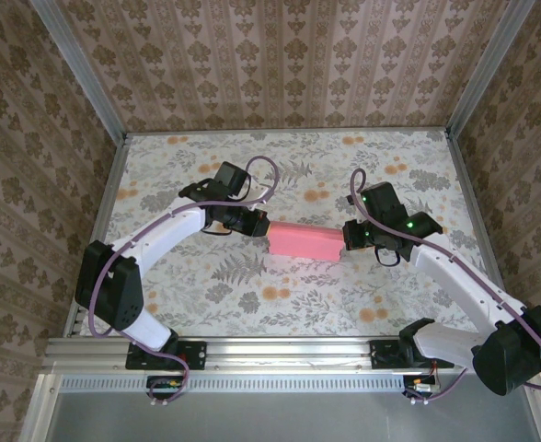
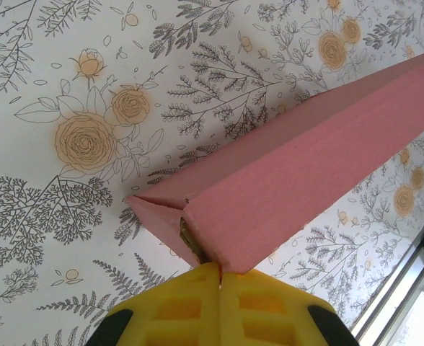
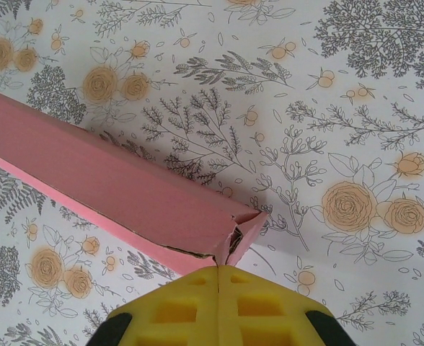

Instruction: Fold the paper box

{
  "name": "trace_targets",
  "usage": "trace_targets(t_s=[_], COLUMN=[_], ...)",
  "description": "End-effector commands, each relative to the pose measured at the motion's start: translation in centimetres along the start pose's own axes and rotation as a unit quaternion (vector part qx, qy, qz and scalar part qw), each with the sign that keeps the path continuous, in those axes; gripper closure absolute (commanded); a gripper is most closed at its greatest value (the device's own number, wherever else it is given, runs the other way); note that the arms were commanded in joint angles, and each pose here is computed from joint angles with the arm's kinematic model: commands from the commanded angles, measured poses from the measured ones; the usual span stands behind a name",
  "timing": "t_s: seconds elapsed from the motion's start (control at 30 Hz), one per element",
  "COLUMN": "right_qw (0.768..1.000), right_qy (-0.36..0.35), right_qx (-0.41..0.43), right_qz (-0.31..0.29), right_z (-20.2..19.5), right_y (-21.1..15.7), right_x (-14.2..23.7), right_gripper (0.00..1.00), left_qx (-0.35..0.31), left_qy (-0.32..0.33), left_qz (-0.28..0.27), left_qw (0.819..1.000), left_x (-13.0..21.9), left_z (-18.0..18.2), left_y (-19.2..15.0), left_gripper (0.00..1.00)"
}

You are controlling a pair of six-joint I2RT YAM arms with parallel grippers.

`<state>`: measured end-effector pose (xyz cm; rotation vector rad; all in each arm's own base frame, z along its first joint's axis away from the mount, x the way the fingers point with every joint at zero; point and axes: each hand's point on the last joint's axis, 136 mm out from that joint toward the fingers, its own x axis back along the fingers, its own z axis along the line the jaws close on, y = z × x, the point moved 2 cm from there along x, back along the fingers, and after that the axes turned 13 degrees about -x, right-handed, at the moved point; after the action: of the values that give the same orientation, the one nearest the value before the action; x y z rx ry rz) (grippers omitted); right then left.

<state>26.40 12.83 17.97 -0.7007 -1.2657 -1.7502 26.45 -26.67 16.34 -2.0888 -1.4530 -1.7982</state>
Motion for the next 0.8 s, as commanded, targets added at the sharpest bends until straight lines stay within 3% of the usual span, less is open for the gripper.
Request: trace_targets(t_s=[0.0, 0.57, 0.77], right_qw=[1.000, 1.000, 1.000], right_qy=[-0.001, 0.022, -0.004], right_qx=[0.013, -0.001, 0.000], right_qz=[0.003, 0.013, 0.016], right_z=[0.5, 1.5, 0.5], right_y=[0.4, -0.4, -1.1], right_x=[0.6, -0.5, -0.7], right_gripper=[1.00, 1.00, 1.00], left_qx=[0.014, 0.015, 0.015], left_qy=[0.009, 0.008, 0.009], left_qz=[0.056, 0.058, 0.058], left_qw=[0.998, 0.998, 0.998], left_x=[-1.0, -1.1, -1.0], left_z=[0.2, 0.0, 0.0], left_y=[-2.6, -2.6, -2.7], left_gripper=[1.00, 1.00, 1.00])
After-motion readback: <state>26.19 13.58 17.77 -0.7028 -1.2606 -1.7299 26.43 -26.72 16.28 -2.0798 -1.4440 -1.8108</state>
